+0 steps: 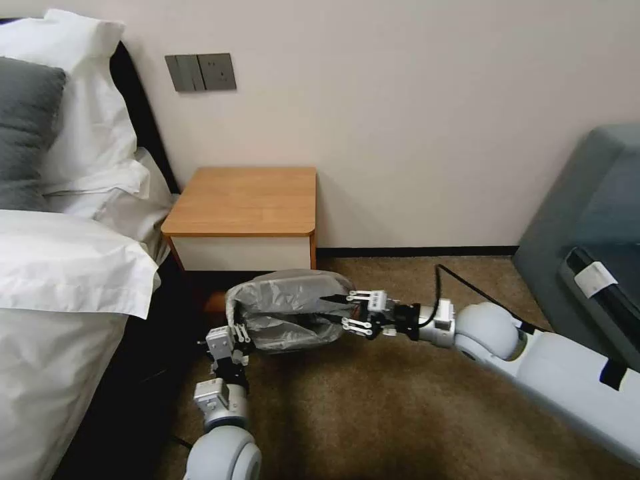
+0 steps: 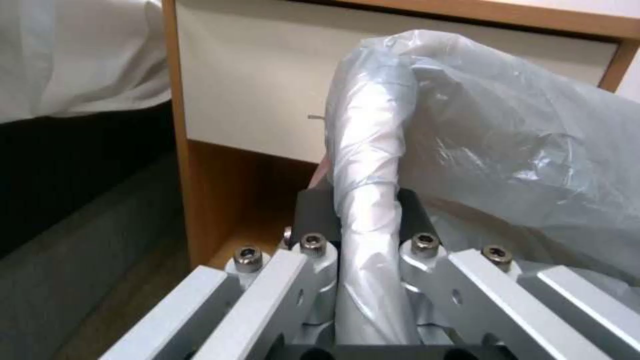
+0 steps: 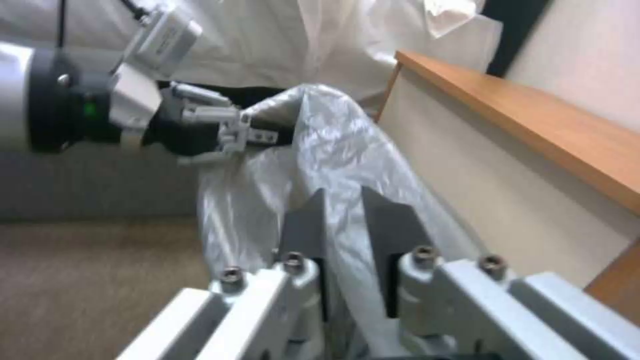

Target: Pick up the garbage bag from the table and place it over the trash can.

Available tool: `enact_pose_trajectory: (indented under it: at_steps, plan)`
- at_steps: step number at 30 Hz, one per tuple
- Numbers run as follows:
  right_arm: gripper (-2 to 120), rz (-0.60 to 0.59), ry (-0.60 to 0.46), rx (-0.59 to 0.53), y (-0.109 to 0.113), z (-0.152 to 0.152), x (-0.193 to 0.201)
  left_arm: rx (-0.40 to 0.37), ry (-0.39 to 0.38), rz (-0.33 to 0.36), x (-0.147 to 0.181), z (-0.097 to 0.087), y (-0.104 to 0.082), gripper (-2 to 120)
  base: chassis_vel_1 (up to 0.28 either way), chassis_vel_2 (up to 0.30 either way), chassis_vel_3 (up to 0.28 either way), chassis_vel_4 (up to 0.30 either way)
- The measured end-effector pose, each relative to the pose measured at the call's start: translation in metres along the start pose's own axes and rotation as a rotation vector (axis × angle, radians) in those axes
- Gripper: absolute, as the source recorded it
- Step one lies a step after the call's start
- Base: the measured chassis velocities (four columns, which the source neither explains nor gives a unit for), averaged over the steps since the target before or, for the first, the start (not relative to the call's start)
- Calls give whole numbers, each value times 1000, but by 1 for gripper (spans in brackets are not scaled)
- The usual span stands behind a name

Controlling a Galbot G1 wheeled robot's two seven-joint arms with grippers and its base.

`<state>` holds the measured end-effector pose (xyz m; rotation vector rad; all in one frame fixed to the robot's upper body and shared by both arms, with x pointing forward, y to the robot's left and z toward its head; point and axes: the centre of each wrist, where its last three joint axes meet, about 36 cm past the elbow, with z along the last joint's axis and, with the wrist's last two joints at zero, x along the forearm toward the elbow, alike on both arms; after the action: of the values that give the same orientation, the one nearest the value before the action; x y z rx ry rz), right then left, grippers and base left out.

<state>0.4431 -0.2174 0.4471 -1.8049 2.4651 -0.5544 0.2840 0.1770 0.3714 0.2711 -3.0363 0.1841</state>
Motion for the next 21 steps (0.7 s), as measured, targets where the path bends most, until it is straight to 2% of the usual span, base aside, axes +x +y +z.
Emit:
enact_pose_trajectory:
  at_steps: [1,5,8,12,21]
  plan:
    - [7,19,7,-2,8,-5,-6,-2,2,3,0,0,0,7,0,0,0,0]
    - [0,80,58,-7,23,-16,-19,-6,1,13,-1,-1,-2,7,0,0,0,0]
    - [0,95,85,-5,24,-19,-21,-7,1,16,-2,-1,-2,7,0,0,0,0]
    - [0,133,211,16,23,-28,-26,-17,-4,21,-3,-1,-1,7,0,0,0,0]
    - [0,126,309,29,15,-47,-26,-34,-11,26,-4,-2,2,7,0,0,0,0]
